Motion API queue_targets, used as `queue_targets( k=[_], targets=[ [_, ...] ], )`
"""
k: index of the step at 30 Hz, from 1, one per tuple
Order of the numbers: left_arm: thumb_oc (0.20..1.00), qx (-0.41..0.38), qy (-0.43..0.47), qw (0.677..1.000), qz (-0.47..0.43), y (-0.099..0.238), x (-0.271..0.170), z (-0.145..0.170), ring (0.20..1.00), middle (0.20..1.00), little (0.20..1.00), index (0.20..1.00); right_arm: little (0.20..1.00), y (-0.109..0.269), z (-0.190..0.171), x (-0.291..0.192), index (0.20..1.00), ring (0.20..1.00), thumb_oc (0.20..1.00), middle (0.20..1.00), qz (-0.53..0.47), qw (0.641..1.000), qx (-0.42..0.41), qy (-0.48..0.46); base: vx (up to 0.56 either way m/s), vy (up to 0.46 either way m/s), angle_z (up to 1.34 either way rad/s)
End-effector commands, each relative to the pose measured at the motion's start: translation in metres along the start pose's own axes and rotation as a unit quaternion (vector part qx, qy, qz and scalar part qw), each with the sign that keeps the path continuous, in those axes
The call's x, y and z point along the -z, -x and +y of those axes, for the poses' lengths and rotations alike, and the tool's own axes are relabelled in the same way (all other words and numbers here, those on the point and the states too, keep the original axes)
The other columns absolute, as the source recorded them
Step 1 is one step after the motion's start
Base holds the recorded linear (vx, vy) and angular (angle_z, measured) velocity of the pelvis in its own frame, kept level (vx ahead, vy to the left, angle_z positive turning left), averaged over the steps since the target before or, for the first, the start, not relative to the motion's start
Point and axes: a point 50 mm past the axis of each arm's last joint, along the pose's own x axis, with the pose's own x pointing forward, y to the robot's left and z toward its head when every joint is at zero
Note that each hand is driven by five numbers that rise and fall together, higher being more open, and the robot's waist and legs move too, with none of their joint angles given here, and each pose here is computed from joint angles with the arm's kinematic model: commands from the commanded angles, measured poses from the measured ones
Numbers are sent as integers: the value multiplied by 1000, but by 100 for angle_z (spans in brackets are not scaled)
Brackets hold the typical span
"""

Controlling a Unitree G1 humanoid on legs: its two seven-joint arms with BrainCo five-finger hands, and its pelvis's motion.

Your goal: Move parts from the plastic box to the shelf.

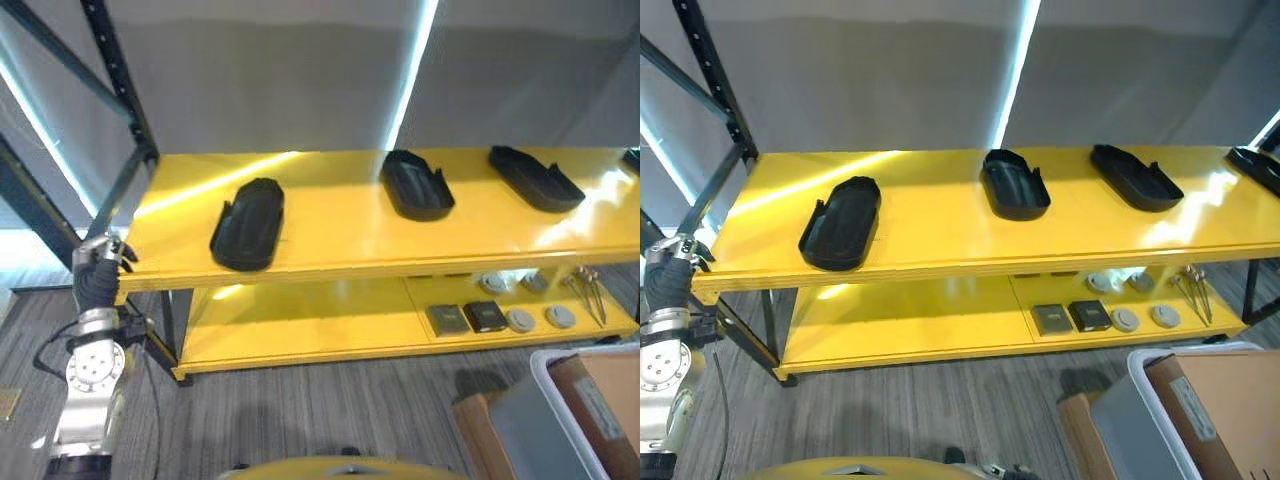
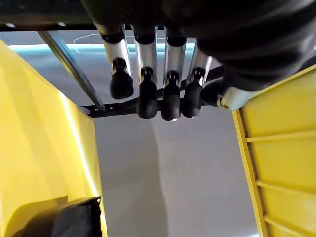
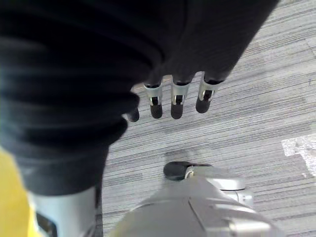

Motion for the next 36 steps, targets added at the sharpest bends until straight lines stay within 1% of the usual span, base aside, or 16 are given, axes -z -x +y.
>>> queue_targets(
  k=[1,2,3,5,11,12,13,14,19,23,26,31,36],
  targets=[
    [200,48,33,997,-52,-15,-15,-17,200,200,200,200,1000,-2,5,-15,1000,1000,1000,1000,-18,999,-14,32,-34,20,17],
    [200,48,33,997,-52,-15,-15,-17,200,200,200,200,1000,-2,5,-15,1000,1000,1000,1000,-18,999,-14,32,-66,29,10],
    [200,66,34,996,-41,-14,-11,-22,200,200,200,200,1000,-2,6,-15,1000,1000,1000,1000,-19,999,-13,32,-64,30,9],
    [200,74,43,996,-8,-12,2,-26,200,200,200,200,1000,-2,4,-18,1000,1000,1000,1000,-25,999,-10,29,-78,34,12],
    [200,104,43,994,-4,-22,6,-46,200,200,200,200,1000,-2,2,-25,1000,1000,1000,1000,-38,999,0,34,-66,23,3],
    [200,112,49,993,-7,-28,5,-56,200,200,200,200,1000,-3,1,-26,1000,1000,1000,1000,-39,999,4,36,-13,8,-4],
    [200,112,49,993,-7,-28,5,-56,200,200,200,200,1000,-3,1,-26,1000,1000,1000,1000,-39,999,4,36,18,2,-6],
    [200,115,54,992,-3,-30,6,-63,200,200,200,200,1000,-2,3,-25,1000,1000,1000,1000,-41,998,2,39,41,-10,-6],
    [200,123,66,990,-28,-37,-5,-74,200,200,200,200,1000,-2,3,-24,1000,1000,1000,1000,-40,998,6,46,21,-13,-18],
    [200,142,88,984,-63,-38,-22,-83,200,200,200,200,1000,-2,1,-28,1000,1000,1000,1000,-46,998,11,43,36,-24,-6],
    [200,135,100,983,-69,-43,-25,-85,200,200,200,200,1000,-2,0,-31,1000,1000,1000,1000,-52,998,12,46,2,-2,-2],
    [200,89,97,988,-82,-68,-32,-86,200,200,200,200,1000,-2,0,-35,1000,1000,1000,1000,-61,997,15,53,-11,-9,-6],
    [200,66,74,991,-85,-84,-35,-82,200,200,200,200,1000,-2,-2,-36,1000,1000,1000,1000,-62,997,19,50,3,-5,-11]
  ],
)
